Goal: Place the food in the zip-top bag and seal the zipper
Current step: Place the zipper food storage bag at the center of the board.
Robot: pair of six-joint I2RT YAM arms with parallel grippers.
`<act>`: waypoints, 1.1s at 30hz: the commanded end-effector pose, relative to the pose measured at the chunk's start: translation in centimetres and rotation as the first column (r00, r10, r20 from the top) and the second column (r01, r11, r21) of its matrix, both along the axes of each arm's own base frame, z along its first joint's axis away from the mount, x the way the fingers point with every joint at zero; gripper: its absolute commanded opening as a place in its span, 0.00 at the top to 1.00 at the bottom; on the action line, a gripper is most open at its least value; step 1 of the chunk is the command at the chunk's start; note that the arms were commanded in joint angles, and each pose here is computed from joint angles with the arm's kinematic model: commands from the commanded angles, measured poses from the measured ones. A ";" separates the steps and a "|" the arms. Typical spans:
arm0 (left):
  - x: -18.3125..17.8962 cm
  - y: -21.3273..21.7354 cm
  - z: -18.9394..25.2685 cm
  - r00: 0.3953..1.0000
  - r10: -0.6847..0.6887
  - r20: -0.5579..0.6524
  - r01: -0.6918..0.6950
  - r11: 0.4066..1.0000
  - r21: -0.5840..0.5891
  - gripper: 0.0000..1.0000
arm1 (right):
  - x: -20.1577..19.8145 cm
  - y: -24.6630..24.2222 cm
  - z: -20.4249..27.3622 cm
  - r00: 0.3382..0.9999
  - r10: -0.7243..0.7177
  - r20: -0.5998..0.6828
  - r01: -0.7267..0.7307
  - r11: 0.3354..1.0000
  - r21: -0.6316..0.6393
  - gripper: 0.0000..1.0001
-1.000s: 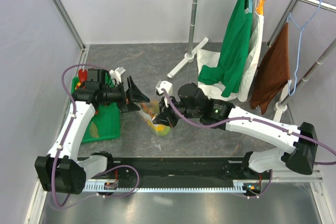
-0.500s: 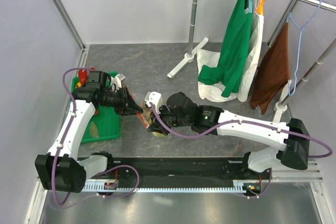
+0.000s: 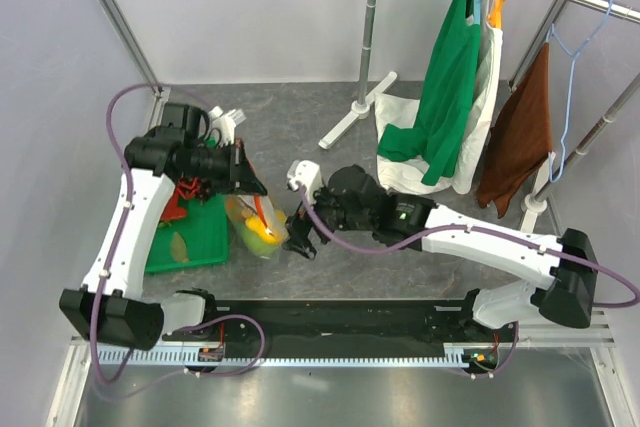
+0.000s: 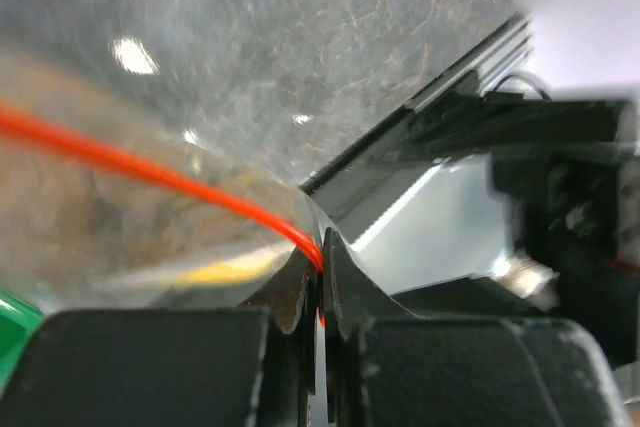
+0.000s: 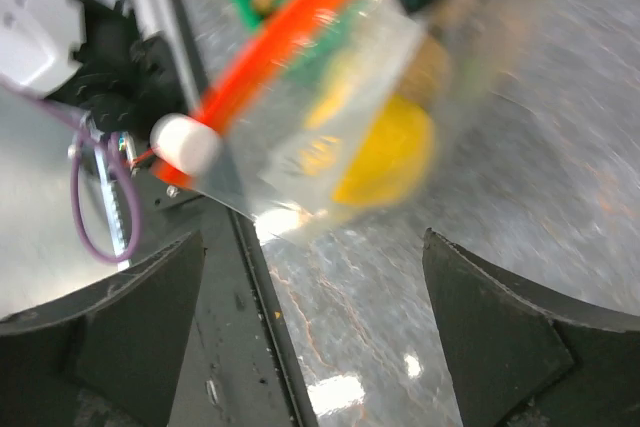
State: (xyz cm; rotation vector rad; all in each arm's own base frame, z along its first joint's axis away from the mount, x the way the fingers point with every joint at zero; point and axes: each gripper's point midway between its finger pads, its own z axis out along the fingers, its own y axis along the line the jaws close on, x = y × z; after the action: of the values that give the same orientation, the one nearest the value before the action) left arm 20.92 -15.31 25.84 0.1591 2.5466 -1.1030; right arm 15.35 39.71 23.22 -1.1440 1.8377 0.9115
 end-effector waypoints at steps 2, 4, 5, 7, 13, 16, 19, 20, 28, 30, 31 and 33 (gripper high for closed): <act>2.4 -1.2 0.7 0.922 -0.325 0.209 0.278 0.934 0.226 0.98 | 4.3 -4.0 7.1 0.990 -0.143 0.004 0.142 0.980 0.137 0.02; 3.2 -1.9 -1.0 0.873 -0.451 0.186 0.383 0.870 0.312 0.98 | 6.1 -5.8 8.2 0.980 -0.196 -0.020 0.197 0.968 0.154 0.02; 4.1 -1.5 -0.9 0.862 -0.468 0.195 0.378 0.849 0.370 0.98 | 6.5 -6.6 8.7 0.977 -0.211 -0.032 0.214 0.965 0.154 0.02; 5.8 -1.3 -1.8 0.826 -0.533 0.182 0.414 0.794 0.444 0.98 | 8.0 -8.4 9.5 0.965 -0.261 -0.036 0.263 0.952 0.155 0.02; 12.3 1.0 -1.2 0.715 -0.669 0.203 0.380 0.615 0.691 0.98 | 10.1 -11.6 12.0 0.940 -0.341 -0.028 0.339 0.918 0.205 0.02; 16.8 0.9 0.1 0.686 -0.690 0.230 0.318 0.569 0.758 0.98 | 10.9 -12.4 12.6 0.927 -0.371 -0.055 0.373 0.901 0.221 0.02; 19.7 0.7 2.6 0.622 -0.739 0.258 0.232 0.489 0.841 0.98 | 12.1 -13.1 13.2 0.909 -0.405 -0.094 0.416 0.877 0.240 0.02; 19.8 0.1 3.1 0.600 -0.755 0.265 0.217 0.473 0.854 0.98 | 12.2 -13.2 13.5 0.911 -0.397 -0.108 0.412 0.877 0.247 0.02; 15.8 -1.2 -1.7 0.482 -0.862 0.153 0.308 0.330 0.892 0.98 | 14.3 -15.6 15.7 0.874 -0.465 -0.139 0.485 0.822 0.298 0.02; 12.9 -2.2 -4.7 0.434 -0.896 0.095 0.377 0.276 0.884 0.98 | 14.8 -15.9 16.0 0.866 -0.478 -0.145 0.498 0.811 0.305 0.02; 12.1 -2.6 -5.7 0.426 -0.901 0.082 0.395 0.267 0.879 0.98 | 14.9 -16.0 16.0 0.863 -0.482 -0.149 0.504 0.808 0.305 0.02; 9.8 -3.8 -8.3 0.407 -0.913 0.043 0.448 0.240 0.861 0.98 | 15.2 -16.4 15.9 0.855 -0.493 -0.160 0.518 0.799 0.304 0.02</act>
State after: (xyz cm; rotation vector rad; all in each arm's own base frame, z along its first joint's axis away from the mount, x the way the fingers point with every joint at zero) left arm 33.29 -17.17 19.17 1.7059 2.1931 0.0376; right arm 30.27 23.58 37.09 -0.4094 1.8575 0.8707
